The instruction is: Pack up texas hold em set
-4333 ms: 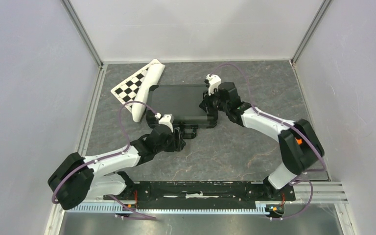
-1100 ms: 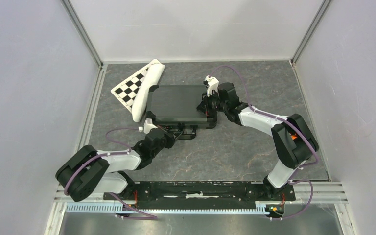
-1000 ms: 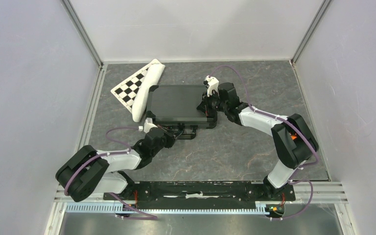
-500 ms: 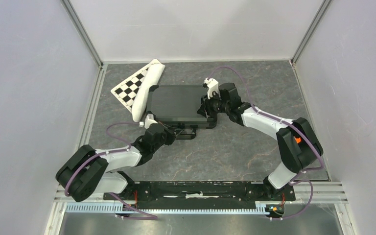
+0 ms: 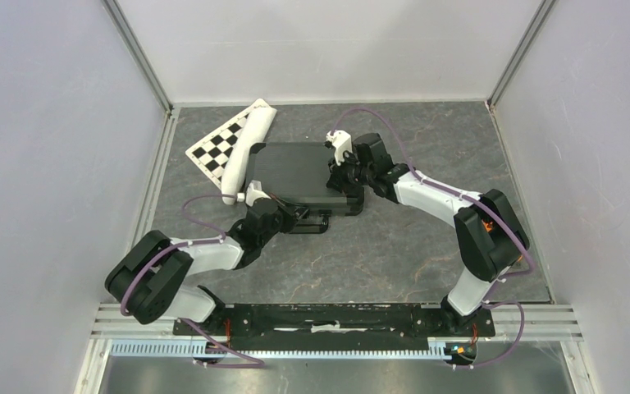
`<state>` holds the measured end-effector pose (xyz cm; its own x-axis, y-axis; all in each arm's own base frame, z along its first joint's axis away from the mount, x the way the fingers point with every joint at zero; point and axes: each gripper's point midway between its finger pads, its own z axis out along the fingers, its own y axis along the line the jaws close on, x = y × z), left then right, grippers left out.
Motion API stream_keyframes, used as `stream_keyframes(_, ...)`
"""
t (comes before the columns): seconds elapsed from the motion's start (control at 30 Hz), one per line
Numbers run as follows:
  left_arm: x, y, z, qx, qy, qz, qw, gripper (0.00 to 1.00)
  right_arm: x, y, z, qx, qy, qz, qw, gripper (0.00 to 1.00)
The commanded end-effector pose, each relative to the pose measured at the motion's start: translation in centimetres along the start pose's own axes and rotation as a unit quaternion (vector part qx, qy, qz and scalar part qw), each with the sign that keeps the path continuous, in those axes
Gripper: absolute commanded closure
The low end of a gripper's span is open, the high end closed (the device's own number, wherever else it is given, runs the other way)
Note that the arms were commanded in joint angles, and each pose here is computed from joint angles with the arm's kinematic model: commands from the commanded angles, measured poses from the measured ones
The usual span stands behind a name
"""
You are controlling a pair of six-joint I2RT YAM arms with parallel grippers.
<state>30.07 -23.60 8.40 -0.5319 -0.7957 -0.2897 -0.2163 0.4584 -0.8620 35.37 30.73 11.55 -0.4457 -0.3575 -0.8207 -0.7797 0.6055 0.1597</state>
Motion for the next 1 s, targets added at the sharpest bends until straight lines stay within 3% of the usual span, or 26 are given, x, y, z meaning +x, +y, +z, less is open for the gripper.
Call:
stream_keyframes(0.0, -3.7, -4.8, 1.0, 0.074, -0.071, 0.01, 0.995, 0.98, 6.4, 0.4, 0.0, -0.003, 0.106, 0.02, 0.994, 0.85)
stream_keyframes(0.27, -3.2, -2.4, 0.6, 0.048, -0.068, 0.006, 0.997, 0.9, 6.6, 0.8, -0.2, -0.007, 0.11, 0.02, 0.994, 0.87)
stream_keyframes(0.4, -3.3, -0.7, 0.5, 0.026, -0.077, 0.001, 0.997, 0.74, 6.6, 1.2, -0.3, -0.012, 0.111, 0.018, 0.994, 0.87)
stream_keyframes(0.97, -3.1, 0.8, -0.7, 0.012, -0.067, -0.006, 0.998, 0.74, 5.8, 2.4, -0.2, -0.037, 0.097, 0.016, 0.994, 0.88)
